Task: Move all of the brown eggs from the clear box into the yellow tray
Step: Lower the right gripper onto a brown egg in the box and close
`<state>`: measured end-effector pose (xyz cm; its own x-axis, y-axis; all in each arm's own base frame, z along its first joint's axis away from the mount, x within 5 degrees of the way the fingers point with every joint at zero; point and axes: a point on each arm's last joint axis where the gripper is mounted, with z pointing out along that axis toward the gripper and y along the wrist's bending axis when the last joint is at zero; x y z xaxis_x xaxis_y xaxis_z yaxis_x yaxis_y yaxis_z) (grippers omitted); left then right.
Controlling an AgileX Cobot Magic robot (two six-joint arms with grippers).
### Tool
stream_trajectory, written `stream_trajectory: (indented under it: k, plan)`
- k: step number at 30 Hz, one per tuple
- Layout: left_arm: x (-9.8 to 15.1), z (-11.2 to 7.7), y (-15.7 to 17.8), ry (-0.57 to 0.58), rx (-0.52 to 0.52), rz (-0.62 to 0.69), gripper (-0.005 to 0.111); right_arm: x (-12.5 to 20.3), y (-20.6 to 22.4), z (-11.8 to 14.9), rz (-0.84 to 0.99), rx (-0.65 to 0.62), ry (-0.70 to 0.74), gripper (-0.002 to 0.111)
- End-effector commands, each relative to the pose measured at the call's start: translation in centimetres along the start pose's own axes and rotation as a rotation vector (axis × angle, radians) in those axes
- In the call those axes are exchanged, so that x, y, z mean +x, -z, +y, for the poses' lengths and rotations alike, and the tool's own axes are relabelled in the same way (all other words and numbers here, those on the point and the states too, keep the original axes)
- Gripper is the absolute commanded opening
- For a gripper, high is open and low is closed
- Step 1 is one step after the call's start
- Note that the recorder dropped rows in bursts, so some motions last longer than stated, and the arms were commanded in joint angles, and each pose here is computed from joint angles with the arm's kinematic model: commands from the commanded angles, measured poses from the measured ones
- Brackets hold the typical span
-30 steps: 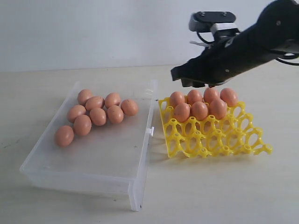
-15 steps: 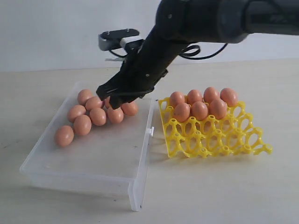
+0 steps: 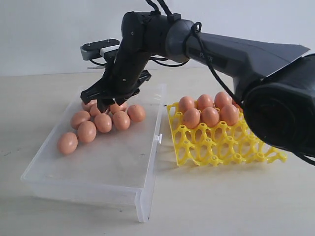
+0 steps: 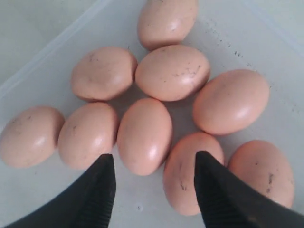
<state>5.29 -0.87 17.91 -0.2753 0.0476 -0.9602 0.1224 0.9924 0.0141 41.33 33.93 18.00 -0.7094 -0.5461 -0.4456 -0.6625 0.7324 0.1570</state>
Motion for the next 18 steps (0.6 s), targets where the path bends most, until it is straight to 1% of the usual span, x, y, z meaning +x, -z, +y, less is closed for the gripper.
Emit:
stream_trajectory:
  k: [1,5,11,18]
  plan:
    - [-0.2,0.0,0.1,0.002,-0.003,-0.019,0.0,-0.1,-1.1,-0.4,0.005,0.011,-0.028,0.051]
    - [-0.2,0.0,0.1,0.002,-0.003,-0.019,0.0,0.3,-2.1,-0.7,0.029,0.011,-0.04,0.057]
    - [-0.2,0.0,0.1,0.002,-0.003,-0.019,0.0,0.5,-2.8,-1.4,0.037,0.068,-0.034,0.057]
    - [-0.2,0.0,0.1,0.002,-0.003,-0.019,0.0,0.6,-2.8,-1.8,0.038,0.08,-0.039,0.057]
